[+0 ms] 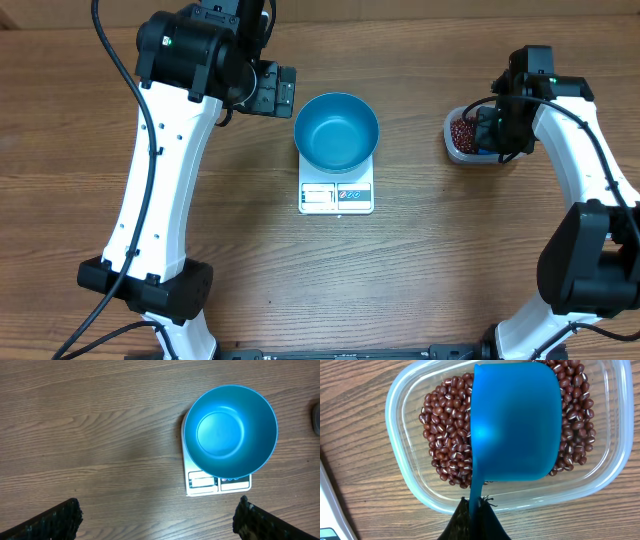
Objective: Scoop item into bowl and weigh 150g on scale
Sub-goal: 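Push the scoop through the beans with the right gripper to fill it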
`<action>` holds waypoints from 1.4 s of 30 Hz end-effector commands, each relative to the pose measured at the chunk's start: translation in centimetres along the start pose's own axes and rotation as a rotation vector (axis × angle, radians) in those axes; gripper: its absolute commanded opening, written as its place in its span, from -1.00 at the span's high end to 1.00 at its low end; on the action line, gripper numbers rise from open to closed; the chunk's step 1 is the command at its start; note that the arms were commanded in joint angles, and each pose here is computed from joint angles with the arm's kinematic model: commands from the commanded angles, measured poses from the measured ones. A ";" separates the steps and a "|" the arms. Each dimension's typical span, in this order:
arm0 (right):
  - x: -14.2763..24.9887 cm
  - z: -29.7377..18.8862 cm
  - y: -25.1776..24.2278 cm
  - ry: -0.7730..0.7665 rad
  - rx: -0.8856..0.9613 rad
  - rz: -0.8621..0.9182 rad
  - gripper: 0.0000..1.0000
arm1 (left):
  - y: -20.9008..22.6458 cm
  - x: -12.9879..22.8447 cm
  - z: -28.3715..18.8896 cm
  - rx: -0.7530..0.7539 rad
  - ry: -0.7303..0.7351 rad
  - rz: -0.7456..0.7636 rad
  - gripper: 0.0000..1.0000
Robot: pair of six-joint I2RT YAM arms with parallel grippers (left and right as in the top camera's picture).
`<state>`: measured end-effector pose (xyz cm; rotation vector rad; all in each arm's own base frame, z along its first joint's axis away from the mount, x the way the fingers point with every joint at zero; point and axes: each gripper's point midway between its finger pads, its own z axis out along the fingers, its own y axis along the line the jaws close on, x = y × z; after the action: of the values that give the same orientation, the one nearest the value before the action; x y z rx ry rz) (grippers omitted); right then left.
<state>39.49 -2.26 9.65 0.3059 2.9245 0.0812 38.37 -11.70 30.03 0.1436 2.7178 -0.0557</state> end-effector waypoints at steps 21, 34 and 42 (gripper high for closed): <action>-0.9 -0.8 -2.8 -0.006 -0.211 0.125 0.93 | 0.3 -0.2 -0.6 -0.010 -0.021 0.008 -0.99; -0.7 -1.2 -1.4 0.004 -0.299 0.109 0.93 | 0.3 -0.2 -0.6 -0.010 -0.021 0.008 -0.99; -0.7 -1.5 -0.6 0.006 -0.349 0.109 0.93 | 0.3 -0.2 -0.6 -0.010 -0.021 0.008 -0.99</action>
<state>39.14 -3.76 10.67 0.4287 2.8544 0.5181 38.37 -11.70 30.03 0.1436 2.7178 -0.0557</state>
